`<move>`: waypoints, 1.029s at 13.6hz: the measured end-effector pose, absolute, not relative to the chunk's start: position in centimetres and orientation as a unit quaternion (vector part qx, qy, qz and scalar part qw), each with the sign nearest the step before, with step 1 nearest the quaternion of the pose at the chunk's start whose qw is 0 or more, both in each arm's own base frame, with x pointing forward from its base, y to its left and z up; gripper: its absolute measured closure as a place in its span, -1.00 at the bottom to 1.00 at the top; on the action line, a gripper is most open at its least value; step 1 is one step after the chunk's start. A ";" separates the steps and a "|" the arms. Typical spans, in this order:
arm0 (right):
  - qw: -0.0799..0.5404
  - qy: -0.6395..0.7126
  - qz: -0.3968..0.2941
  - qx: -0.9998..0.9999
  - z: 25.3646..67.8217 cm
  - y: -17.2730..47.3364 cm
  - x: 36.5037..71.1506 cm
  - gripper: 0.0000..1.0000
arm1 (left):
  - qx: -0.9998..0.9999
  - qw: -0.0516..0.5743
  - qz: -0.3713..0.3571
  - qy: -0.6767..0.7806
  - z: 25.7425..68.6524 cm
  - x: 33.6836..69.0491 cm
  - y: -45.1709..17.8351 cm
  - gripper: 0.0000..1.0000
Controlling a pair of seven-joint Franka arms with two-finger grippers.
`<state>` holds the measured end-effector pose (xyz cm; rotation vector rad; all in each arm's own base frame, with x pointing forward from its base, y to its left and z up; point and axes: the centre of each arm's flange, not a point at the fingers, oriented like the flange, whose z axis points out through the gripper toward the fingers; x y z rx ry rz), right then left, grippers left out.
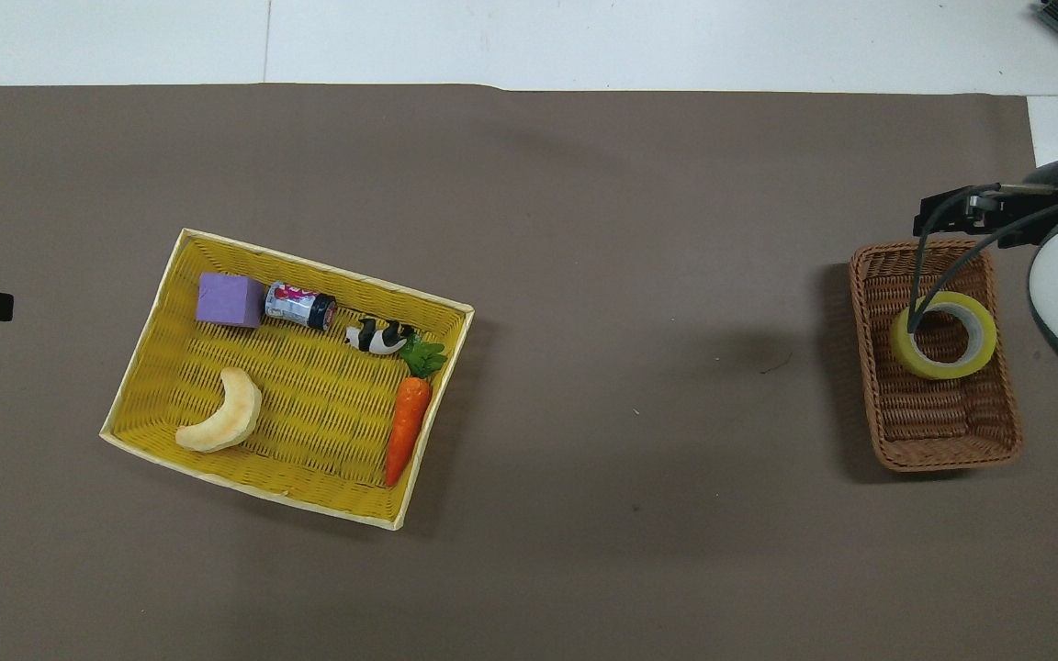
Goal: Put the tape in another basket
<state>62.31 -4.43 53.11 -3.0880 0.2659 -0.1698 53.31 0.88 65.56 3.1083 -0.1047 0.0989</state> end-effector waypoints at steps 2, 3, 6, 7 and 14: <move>0.023 0.122 -0.043 -0.991 55.1 -2.4 60.9 -1.00 | 0.999 0.015 0.032 -0.034 65.6 53.3 0.9 -1.00; 0.025 0.136 -0.040 -0.990 56.3 -1.7 60.1 -1.00 | 0.999 0.015 0.032 -0.034 65.6 53.3 0.9 -1.00; 0.034 0.162 -0.038 -0.986 61.1 -1.7 56.7 -1.00 | 0.999 0.015 0.032 -0.034 65.6 53.3 0.9 -1.00; 0.037 0.168 -0.041 -0.984 62.7 -2.4 55.5 -1.00 | 0.999 0.015 0.032 -0.034 65.6 53.3 0.9 -1.00; 0.036 0.181 0.014 -0.983 64.9 -4.3 50.4 -1.00 | 0.999 0.015 0.031 -0.034 65.6 53.3 0.9 -1.00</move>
